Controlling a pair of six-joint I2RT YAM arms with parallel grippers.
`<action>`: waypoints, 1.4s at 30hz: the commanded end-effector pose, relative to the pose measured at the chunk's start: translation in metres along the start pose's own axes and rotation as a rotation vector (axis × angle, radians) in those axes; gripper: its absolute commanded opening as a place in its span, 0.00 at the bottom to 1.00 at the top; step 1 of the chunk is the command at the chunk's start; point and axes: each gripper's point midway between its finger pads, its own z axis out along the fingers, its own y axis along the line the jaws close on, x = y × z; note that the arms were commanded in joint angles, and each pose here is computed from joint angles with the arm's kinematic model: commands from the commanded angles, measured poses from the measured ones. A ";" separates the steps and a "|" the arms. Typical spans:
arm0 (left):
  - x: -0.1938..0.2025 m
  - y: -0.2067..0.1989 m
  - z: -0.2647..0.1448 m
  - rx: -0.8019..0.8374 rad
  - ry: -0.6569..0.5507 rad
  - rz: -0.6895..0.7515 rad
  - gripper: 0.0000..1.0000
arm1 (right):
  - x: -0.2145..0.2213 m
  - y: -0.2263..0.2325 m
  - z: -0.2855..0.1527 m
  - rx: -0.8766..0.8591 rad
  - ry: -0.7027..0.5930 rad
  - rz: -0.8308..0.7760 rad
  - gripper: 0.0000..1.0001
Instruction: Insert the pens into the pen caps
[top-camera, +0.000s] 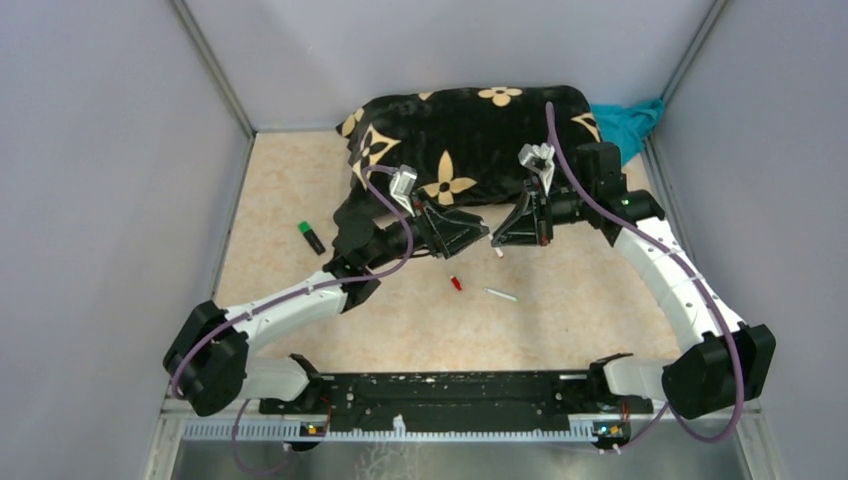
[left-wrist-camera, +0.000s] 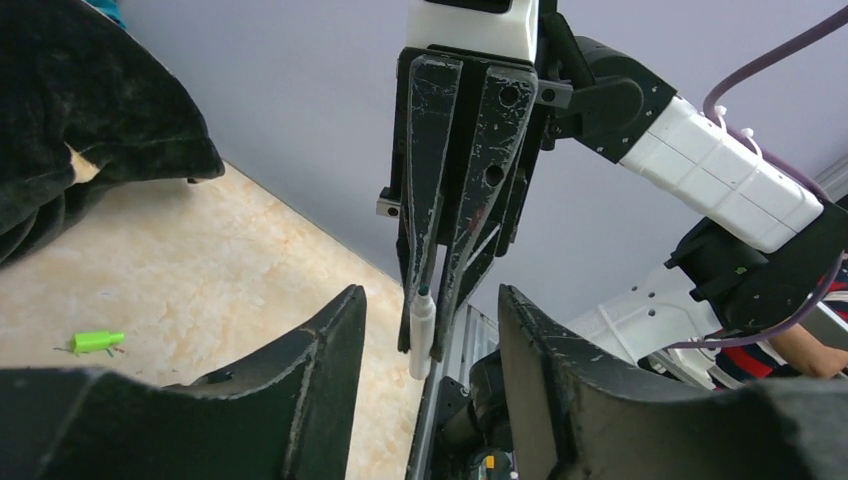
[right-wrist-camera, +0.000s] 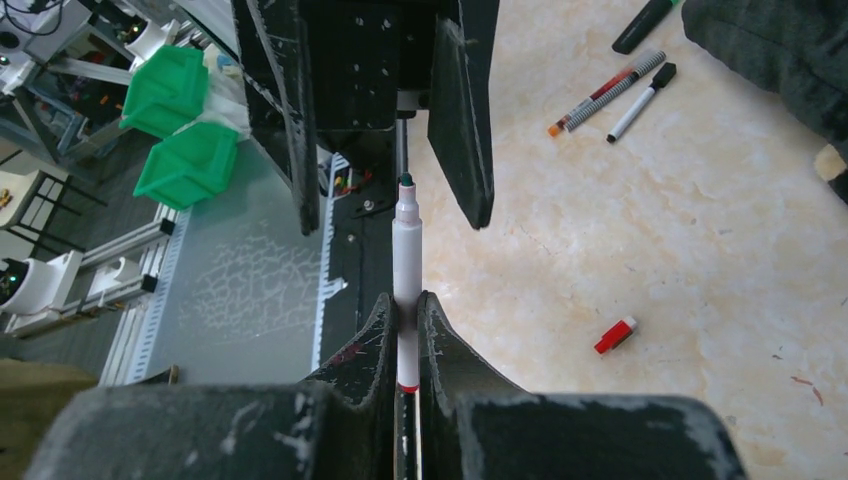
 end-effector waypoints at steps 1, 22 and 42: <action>-0.009 -0.012 0.016 0.045 -0.023 0.029 0.55 | -0.011 0.013 -0.003 -0.038 -0.034 -0.053 0.00; -0.025 -0.026 0.020 0.075 -0.119 -0.027 0.00 | -0.022 0.023 -0.002 -0.014 -0.055 -0.053 0.39; -0.030 -0.038 0.028 0.109 -0.160 -0.056 0.00 | -0.045 0.039 0.014 -0.058 -0.215 0.047 0.25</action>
